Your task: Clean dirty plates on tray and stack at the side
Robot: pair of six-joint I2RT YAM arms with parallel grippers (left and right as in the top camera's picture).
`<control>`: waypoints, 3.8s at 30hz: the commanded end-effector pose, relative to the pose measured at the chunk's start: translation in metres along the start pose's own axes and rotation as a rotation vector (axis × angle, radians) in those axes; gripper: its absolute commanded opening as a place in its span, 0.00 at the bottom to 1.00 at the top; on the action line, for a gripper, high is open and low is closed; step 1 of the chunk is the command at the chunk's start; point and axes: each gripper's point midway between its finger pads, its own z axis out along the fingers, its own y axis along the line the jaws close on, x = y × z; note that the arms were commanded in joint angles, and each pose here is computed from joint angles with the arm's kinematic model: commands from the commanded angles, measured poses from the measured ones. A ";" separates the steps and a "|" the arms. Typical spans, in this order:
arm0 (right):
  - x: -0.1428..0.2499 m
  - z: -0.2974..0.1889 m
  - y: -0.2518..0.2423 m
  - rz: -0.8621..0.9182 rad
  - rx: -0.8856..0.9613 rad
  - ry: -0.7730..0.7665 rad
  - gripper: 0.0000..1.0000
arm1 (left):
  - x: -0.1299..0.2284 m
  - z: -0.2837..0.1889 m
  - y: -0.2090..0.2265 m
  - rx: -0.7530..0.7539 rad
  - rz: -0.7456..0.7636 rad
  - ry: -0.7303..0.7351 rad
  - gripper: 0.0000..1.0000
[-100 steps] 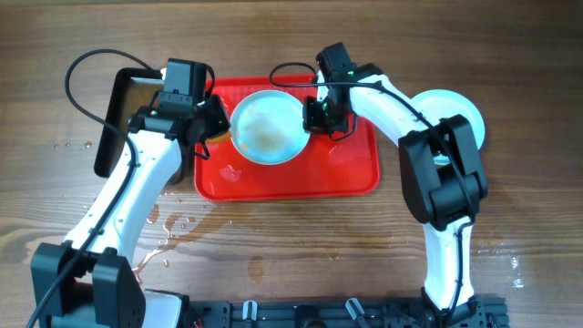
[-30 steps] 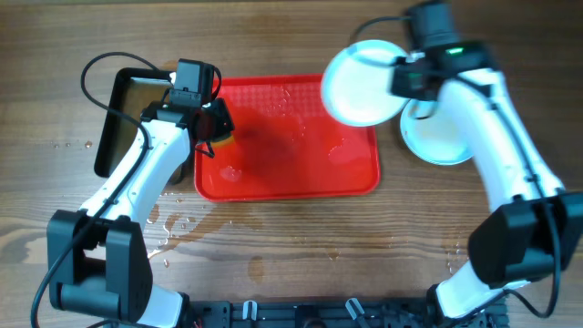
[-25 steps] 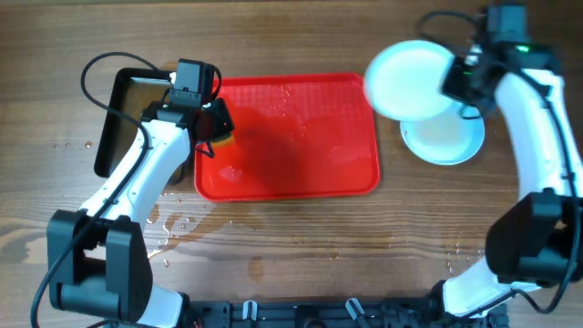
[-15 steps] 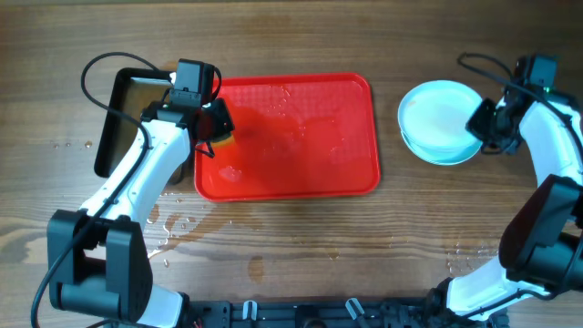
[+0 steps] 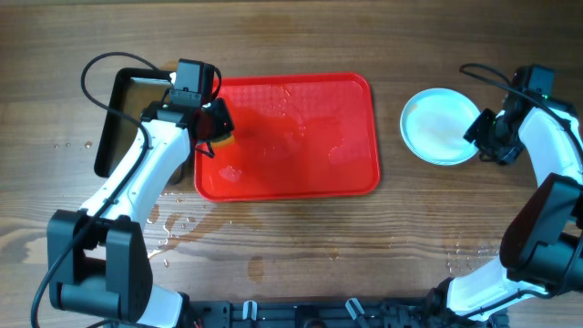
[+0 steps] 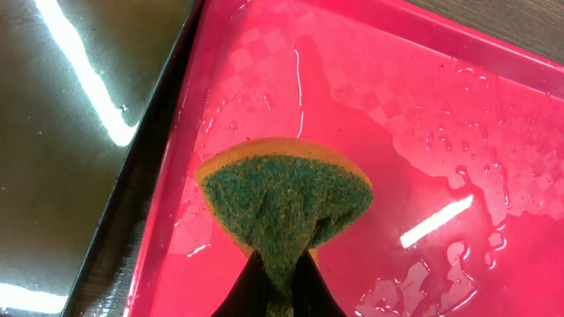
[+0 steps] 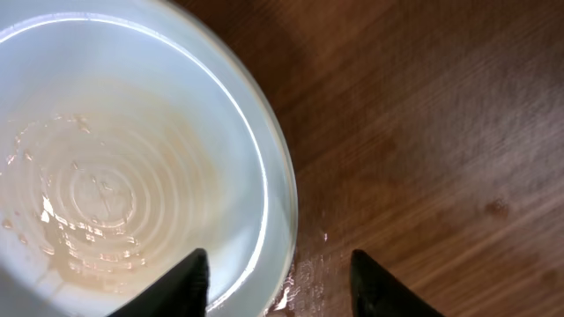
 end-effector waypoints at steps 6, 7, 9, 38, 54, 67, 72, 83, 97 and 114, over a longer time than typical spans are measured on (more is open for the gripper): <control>-0.020 -0.062 0.065 -0.154 -0.261 -0.020 0.64 | -0.014 -0.009 0.008 -0.012 0.033 -0.034 0.04; -0.019 -0.070 0.077 -0.184 -0.296 -0.026 0.65 | -0.016 -0.012 0.013 -0.016 0.034 -0.039 0.04; -0.013 -0.083 0.102 -0.235 -0.368 -0.023 0.66 | -0.019 -0.018 0.025 -0.031 0.028 -0.041 0.04; 0.092 -0.114 0.267 -0.722 -0.462 -0.158 0.88 | -0.043 0.053 0.125 -0.169 0.106 0.006 0.99; 0.057 -0.243 0.249 -0.715 -0.503 -0.463 0.94 | -0.080 -0.132 0.085 -0.018 -0.058 -0.310 1.00; 0.080 -0.358 0.178 -0.661 -0.593 -0.689 1.00 | -0.081 -0.145 0.083 -0.008 -0.057 -0.342 1.00; 0.087 -0.349 0.171 -0.672 -0.565 -0.645 1.00 | -0.081 -0.145 0.083 -0.009 -0.057 -0.342 1.00; 0.079 -0.342 0.153 -0.624 -0.469 -0.666 1.00 | -0.081 -0.145 0.083 -0.009 -0.057 -0.342 1.00; 0.103 -0.270 0.106 -0.635 -0.686 -1.065 1.00 | -0.081 -0.145 0.083 -0.009 -0.057 -0.342 1.00; 0.152 -0.170 0.071 -0.591 -0.756 -1.268 1.00 | -0.081 -0.145 0.083 -0.009 -0.057 -0.342 1.00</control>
